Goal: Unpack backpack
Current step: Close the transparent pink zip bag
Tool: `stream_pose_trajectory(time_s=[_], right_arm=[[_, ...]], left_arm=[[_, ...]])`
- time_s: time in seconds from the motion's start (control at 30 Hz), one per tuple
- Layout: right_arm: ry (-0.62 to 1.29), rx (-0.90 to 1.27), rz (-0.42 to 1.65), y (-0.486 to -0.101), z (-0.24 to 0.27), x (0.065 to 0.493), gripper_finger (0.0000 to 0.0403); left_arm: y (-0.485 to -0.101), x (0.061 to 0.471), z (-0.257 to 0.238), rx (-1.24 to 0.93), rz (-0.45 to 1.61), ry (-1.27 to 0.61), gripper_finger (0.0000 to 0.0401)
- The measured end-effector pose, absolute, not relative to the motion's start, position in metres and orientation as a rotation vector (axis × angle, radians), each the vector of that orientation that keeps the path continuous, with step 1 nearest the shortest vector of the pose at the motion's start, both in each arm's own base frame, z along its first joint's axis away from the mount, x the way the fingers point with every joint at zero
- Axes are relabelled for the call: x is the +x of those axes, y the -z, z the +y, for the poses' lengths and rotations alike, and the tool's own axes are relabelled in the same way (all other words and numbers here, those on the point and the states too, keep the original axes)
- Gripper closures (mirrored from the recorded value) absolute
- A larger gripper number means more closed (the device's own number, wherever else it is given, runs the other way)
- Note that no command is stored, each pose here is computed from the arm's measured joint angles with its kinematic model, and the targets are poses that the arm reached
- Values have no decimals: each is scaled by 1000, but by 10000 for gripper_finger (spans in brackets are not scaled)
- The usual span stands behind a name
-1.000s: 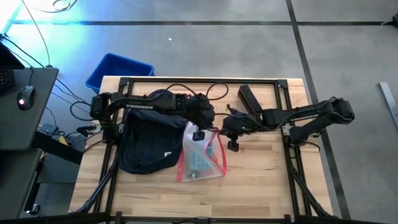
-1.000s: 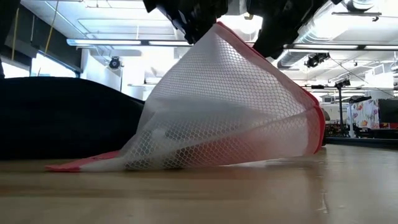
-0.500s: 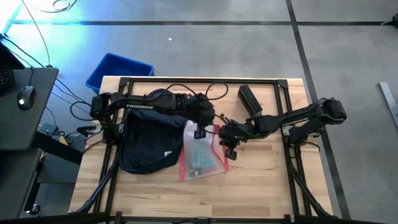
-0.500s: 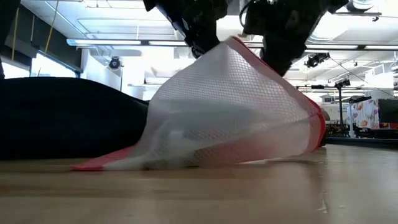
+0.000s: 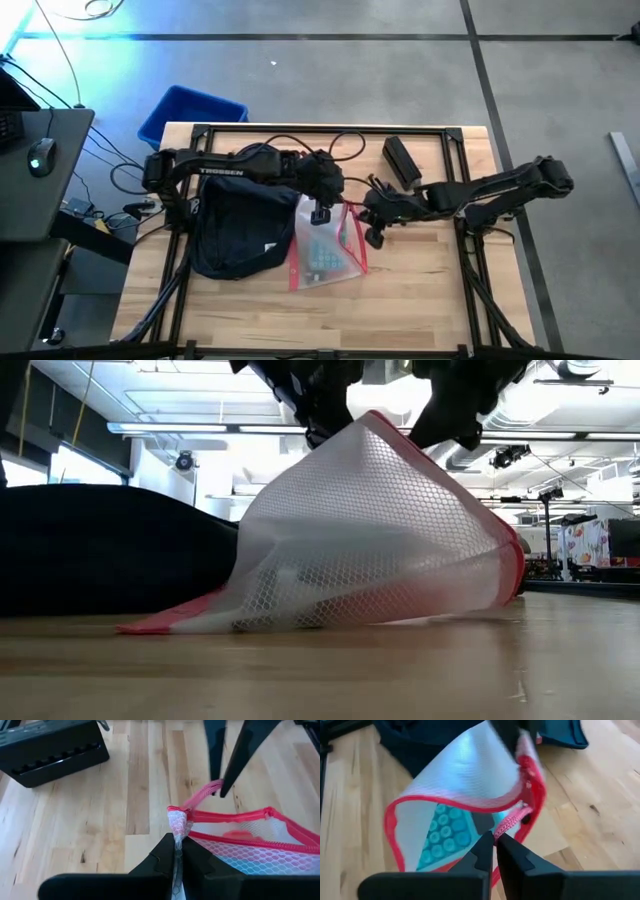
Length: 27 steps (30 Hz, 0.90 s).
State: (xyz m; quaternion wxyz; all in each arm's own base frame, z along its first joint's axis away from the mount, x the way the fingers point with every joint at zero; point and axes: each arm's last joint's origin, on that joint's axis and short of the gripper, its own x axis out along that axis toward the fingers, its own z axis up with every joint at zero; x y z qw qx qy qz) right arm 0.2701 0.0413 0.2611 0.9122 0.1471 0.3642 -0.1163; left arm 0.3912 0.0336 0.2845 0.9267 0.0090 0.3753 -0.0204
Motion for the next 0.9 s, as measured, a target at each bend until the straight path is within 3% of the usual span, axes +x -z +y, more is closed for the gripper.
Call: stream_pose_trajectory(time_s=[0.43,0.73,0.9], right_arm=[[319,306,553,-271,42,283,232],[267,249,520,-278,41,283,176],[213,319,520,-278,38,286,172]], left_arm=[[-304,380,22,-56,745,35,401],[-338,359,20,-79,650,-58,401],[-341,355,24,-73,656,-146,401]])
